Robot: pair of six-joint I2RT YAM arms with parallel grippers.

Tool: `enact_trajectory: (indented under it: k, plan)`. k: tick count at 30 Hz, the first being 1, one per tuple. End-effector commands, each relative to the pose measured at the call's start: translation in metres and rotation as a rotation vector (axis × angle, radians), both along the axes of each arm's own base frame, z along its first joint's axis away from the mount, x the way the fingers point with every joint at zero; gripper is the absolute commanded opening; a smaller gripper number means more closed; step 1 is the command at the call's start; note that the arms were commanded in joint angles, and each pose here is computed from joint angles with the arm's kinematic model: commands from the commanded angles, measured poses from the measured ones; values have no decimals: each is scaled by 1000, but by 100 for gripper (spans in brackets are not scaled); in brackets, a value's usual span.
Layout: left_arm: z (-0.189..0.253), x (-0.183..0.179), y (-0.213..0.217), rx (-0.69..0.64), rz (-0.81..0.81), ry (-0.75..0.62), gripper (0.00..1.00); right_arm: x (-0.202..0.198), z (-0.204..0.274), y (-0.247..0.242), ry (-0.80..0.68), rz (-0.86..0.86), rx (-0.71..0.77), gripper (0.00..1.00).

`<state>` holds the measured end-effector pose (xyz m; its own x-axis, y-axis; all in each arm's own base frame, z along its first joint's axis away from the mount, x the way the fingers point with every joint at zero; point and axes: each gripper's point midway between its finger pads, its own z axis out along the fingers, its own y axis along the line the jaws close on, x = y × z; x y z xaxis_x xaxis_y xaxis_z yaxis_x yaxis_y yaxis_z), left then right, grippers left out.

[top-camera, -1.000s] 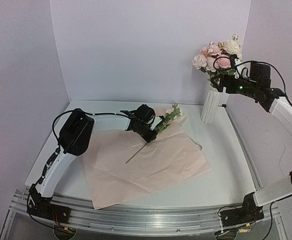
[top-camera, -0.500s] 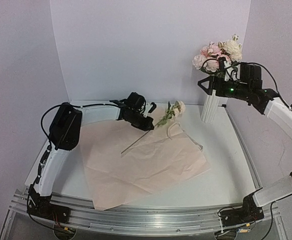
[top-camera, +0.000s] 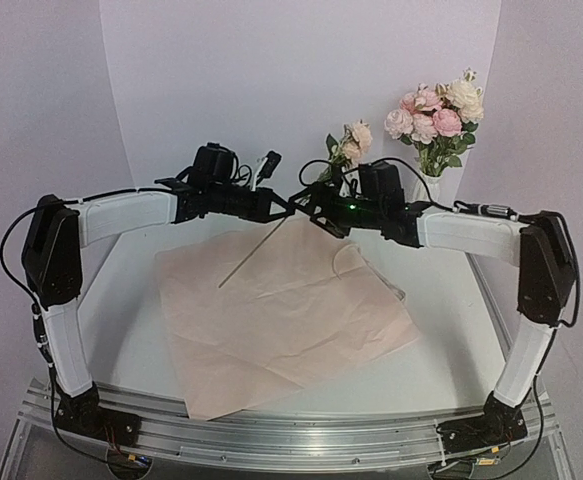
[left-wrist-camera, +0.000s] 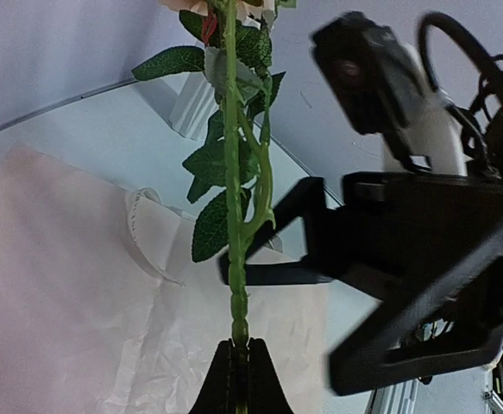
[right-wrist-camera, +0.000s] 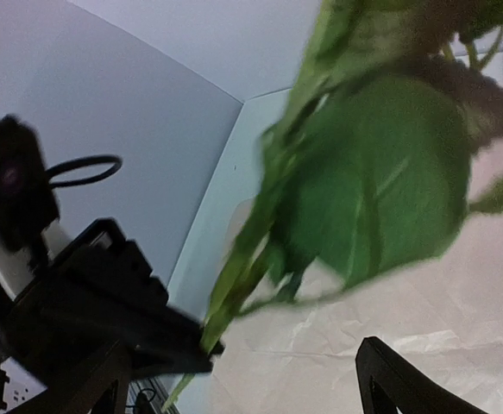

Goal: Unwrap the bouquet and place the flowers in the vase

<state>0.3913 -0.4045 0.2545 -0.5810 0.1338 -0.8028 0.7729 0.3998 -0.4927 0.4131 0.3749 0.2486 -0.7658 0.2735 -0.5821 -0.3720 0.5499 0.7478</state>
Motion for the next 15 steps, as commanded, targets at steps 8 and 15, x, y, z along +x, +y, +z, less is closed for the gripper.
enact_trajectory:
  k: [8,15]
  plan:
    - [44,-30,-3,-99,-107,-174,0,46,36,31,-13,-19,233,38]
    - [44,-41,-3,-96,-131,-239,0,49,41,29,-37,-34,228,0]
